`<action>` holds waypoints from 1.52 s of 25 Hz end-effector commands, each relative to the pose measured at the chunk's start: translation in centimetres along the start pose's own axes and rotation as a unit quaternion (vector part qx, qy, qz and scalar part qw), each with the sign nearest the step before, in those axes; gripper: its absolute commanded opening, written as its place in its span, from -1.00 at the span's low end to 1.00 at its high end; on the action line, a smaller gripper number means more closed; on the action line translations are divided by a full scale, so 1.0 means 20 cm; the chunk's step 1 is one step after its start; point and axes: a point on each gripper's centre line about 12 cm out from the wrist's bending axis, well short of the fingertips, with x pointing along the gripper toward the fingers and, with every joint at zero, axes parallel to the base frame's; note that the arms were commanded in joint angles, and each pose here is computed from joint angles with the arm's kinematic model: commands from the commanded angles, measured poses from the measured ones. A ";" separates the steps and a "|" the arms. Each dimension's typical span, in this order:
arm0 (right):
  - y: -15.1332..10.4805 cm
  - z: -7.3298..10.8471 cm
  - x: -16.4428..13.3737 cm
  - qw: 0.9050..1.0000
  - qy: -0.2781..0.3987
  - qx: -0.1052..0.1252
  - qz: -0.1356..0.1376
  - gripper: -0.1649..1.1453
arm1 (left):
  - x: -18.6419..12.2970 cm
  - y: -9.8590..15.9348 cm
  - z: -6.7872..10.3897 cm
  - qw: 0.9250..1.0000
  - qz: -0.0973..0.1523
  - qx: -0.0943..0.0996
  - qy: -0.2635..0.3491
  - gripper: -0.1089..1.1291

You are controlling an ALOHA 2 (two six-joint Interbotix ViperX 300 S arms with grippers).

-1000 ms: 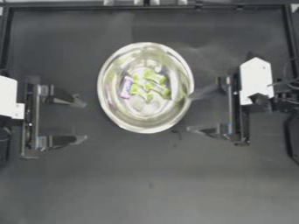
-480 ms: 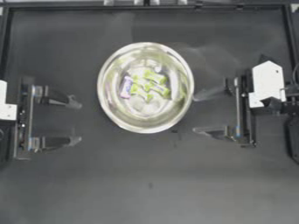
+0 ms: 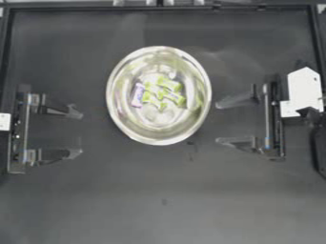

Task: Put candies in bowl

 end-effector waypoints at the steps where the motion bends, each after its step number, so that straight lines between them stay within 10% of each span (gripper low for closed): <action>1: 0.00 0.03 -0.02 1.000 -0.016 -0.001 -0.002 0.77 | -0.01 0.00 0.02 1.000 -0.002 -0.002 -0.008 0.80; 38: -0.07 -0.10 -0.24 0.998 -0.063 0.006 -0.029 0.77 | -0.14 0.05 -0.10 0.999 0.011 -0.009 -0.034 0.80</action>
